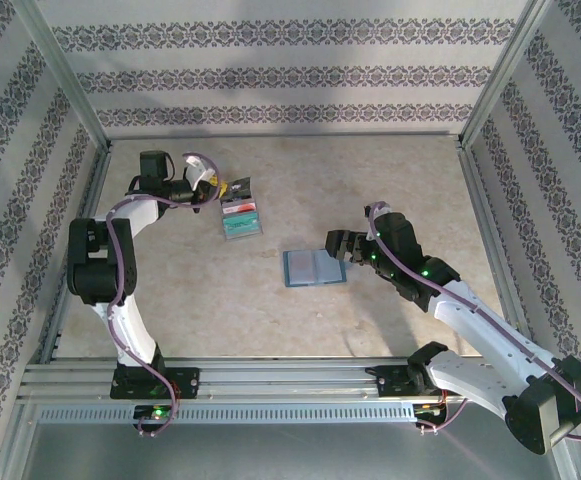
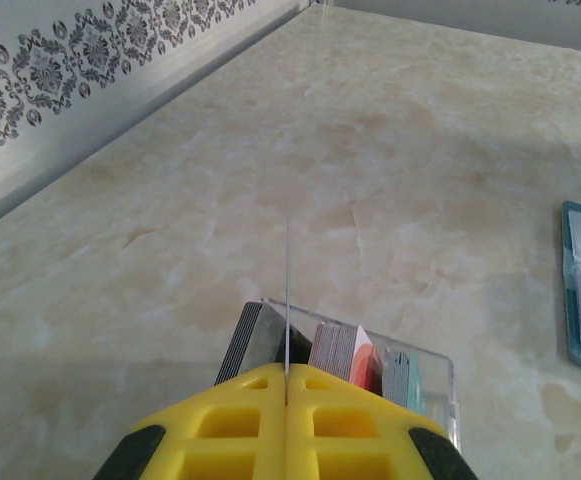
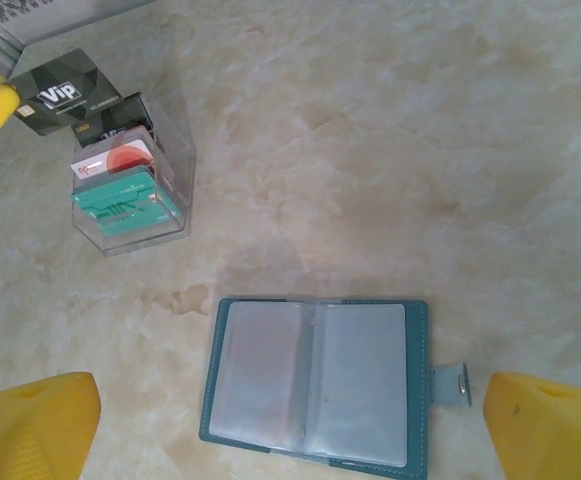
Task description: Take the credit cards out of the card holder
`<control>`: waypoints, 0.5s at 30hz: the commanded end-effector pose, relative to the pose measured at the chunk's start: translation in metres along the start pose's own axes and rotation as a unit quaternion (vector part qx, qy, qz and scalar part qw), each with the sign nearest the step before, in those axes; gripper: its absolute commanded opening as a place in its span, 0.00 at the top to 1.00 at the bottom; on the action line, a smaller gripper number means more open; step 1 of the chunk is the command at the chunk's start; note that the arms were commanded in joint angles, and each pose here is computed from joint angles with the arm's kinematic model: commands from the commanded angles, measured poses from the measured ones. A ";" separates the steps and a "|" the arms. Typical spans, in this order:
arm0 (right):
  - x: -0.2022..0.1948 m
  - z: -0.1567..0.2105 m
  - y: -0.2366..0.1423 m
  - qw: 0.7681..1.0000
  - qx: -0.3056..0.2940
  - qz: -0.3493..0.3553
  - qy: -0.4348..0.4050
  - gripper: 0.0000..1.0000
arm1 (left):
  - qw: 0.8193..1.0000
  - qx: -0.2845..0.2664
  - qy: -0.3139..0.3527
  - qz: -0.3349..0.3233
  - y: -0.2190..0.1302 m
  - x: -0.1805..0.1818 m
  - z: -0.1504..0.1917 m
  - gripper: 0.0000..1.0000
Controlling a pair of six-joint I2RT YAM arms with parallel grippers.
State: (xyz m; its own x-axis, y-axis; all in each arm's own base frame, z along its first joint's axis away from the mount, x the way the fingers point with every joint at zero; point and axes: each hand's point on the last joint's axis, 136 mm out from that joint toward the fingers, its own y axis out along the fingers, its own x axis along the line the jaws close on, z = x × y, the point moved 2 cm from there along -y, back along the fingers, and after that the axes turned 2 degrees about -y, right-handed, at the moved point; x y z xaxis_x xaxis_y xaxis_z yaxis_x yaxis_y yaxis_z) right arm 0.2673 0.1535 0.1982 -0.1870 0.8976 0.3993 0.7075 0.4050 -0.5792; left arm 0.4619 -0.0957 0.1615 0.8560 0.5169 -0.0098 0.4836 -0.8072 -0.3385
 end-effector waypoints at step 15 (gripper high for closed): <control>0.004 -0.008 -0.004 1.000 -0.020 0.001 0.002 0.02 | 0.999 0.013 0.028 0.038 0.002 0.007 0.012 1.00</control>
State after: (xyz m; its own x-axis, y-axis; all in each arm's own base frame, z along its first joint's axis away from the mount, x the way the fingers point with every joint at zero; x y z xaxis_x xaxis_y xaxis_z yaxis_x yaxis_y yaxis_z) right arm 0.2682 0.1521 0.1983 -0.1802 0.9011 0.3943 0.7129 0.3958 -0.5788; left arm 0.4662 -0.0933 0.1513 0.8875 0.4605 0.0138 0.4330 -0.8235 -0.3666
